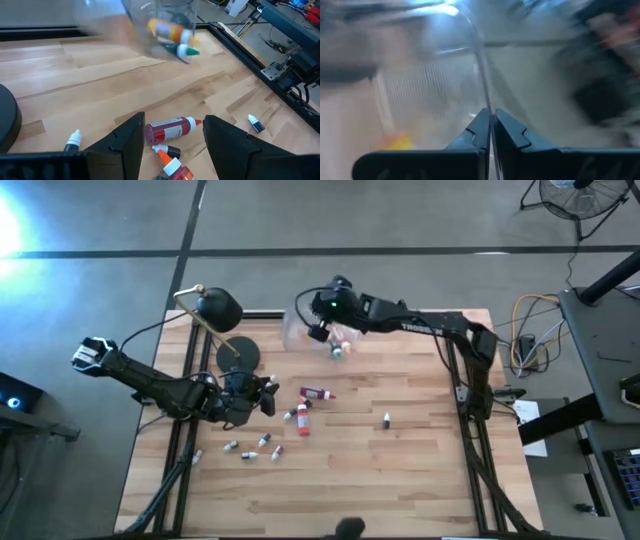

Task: Pick & Place food coloring
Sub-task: Remove the food coloring bottles from the transparent bin

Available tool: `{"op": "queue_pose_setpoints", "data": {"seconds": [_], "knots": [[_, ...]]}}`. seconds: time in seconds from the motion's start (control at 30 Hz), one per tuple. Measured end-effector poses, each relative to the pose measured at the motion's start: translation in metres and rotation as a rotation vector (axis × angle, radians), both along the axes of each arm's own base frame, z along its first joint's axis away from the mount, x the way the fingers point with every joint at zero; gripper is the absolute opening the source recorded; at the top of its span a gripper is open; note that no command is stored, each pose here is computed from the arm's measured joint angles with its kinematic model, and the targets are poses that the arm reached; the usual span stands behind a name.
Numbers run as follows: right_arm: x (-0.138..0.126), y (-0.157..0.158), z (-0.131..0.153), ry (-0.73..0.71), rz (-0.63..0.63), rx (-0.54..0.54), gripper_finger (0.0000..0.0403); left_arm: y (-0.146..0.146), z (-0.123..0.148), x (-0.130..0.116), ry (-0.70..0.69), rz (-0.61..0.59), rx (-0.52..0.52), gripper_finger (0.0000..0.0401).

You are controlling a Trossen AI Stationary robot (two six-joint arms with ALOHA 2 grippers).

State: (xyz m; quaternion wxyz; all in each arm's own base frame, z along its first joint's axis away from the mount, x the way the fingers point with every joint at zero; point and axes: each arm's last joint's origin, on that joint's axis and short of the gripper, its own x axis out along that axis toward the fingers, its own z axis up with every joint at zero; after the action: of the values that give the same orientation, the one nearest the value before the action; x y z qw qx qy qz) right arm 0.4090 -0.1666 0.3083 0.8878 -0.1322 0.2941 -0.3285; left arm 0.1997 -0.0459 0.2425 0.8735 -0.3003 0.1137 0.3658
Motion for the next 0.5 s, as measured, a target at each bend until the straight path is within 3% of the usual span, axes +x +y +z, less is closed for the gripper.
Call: {"op": "queue_pose_setpoints", "data": {"seconds": [0.07,0.17,0.33,0.5], "knots": [[-0.001,0.012,0.009,-0.038,-0.061,-0.160,0.0008,0.000,0.000,0.000,-0.001,0.000,-0.001,0.0174],[-0.005,0.033,0.009,-0.050,-0.037,-0.280,0.0008,0.000,0.000,0.000,0.000,-0.007,-0.005,0.0174],[-0.008,0.064,-0.029,0.064,-0.071,-0.424,0.0008,-0.001,-0.001,0.000,0.008,-0.026,-0.019,0.0174],[-0.018,0.085,-0.019,-0.145,-0.201,-0.607,0.0008,-0.003,-0.003,0.000,0.027,-0.089,-0.075,0.0174]]}}
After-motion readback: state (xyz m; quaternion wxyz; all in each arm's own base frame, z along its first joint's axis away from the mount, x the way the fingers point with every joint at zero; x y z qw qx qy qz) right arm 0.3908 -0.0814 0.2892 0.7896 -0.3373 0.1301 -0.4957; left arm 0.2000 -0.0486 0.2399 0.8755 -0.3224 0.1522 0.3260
